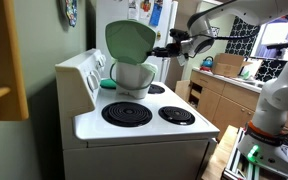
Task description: Close the open bin
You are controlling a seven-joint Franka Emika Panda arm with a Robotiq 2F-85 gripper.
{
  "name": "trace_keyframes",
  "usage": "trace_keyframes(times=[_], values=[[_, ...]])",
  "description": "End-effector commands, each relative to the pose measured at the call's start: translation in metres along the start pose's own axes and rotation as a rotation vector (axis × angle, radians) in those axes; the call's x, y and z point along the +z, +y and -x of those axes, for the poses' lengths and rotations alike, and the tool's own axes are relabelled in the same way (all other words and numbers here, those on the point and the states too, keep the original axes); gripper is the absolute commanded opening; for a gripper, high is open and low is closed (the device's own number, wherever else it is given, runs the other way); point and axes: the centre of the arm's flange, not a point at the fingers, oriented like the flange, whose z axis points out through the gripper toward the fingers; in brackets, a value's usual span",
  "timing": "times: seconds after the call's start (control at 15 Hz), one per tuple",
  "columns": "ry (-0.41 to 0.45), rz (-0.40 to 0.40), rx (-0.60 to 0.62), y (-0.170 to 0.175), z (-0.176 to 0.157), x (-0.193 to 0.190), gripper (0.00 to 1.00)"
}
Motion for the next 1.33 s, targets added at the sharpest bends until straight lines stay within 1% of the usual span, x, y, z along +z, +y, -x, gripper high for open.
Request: trace_keyframes(times=[0.0, 0.13, 0.33, 0.53, 0.73, 1.0, 1.27], values=[[0.001, 0.0, 0.001, 0.0, 0.0, 0.0, 0.04], [-0.014, -0.015, 0.055, -0.002, 0.0, -0.001, 0.04], [-0.015, -0.032, 0.17, -0.005, 0.001, -0.004, 0.04], [0.009, -0.012, 0.277, -0.003, -0.004, -0.001, 0.04], [0.035, -0.014, 0.369, -0.003, -0.009, 0.0, 0.04], [0.047, -0.03, 0.44, -0.005, -0.011, -0.003, 0.04], [0.089, -0.048, 0.505, -0.007, -0.021, -0.007, 0.04]])
